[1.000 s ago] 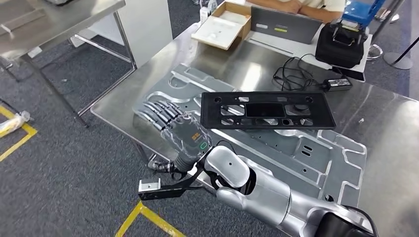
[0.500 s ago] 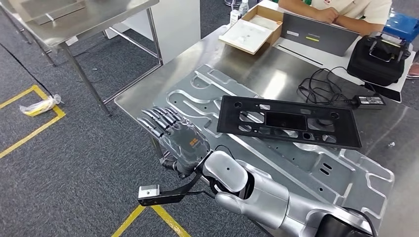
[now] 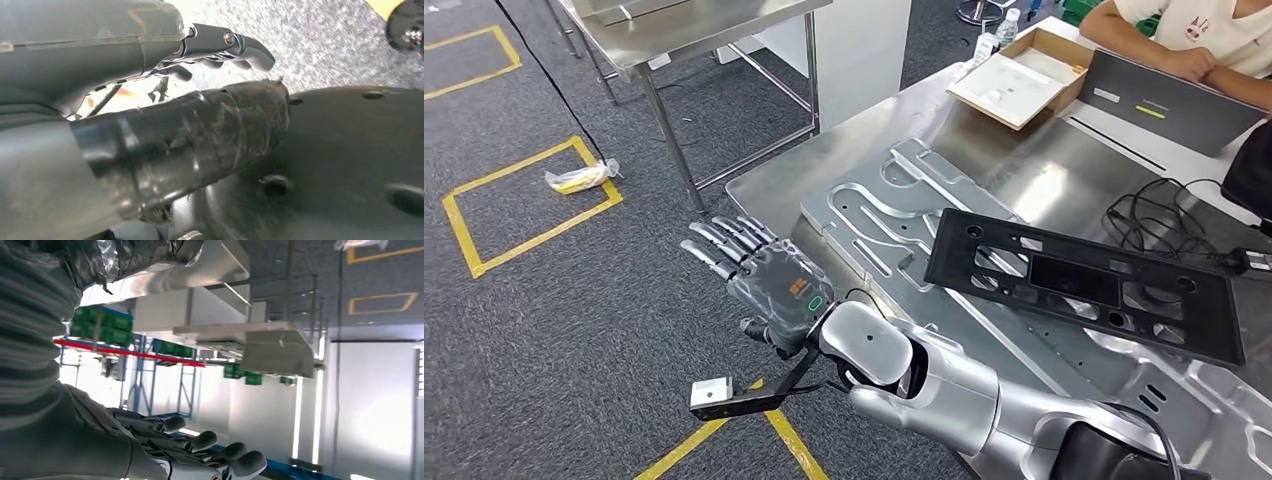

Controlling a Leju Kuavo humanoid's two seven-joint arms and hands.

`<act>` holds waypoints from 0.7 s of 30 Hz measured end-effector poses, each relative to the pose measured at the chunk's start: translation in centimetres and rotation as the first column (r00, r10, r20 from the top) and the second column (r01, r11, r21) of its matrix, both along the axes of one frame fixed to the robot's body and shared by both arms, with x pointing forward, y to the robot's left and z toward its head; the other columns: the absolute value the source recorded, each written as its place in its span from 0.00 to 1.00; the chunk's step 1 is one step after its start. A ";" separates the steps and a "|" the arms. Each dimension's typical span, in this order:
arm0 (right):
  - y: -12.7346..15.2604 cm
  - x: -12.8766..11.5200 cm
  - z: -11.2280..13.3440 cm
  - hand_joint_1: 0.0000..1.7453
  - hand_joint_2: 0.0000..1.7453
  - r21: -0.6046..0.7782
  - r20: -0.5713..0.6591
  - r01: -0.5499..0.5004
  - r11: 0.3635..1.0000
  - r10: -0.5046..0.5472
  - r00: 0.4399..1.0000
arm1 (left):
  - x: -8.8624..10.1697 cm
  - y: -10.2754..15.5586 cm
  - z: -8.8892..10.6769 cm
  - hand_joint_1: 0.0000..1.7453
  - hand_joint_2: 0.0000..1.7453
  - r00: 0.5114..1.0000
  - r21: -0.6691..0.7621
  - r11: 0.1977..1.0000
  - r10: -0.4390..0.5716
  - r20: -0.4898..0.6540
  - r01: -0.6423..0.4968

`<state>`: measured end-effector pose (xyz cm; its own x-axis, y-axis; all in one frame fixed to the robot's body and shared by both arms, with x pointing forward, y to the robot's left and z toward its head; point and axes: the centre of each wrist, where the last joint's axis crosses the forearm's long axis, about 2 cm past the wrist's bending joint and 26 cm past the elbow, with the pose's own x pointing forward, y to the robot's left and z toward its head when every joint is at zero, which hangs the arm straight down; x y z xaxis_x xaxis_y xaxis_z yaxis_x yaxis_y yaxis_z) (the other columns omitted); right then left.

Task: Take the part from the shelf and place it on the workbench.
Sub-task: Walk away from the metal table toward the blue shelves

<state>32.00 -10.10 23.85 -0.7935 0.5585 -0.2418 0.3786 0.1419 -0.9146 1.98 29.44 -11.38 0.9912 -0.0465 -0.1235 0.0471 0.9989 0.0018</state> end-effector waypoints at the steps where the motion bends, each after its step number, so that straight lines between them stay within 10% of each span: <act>1: 0.0 0.0 0.0 0.00 1.00 -0.002 -0.001 0.000 1.000 0.000 1.000 | 0.1 0.0 0.0 0.00 0.00 1.000 0.000 1.000 -0.001 0.003 0.001; 21: 1.5 0.2 1.4 0.00 1.00 -0.010 0.001 -0.016 1.000 0.016 1.000 | -0.2 0.1 0.0 0.00 0.00 1.000 0.019 1.000 -0.009 0.014 0.008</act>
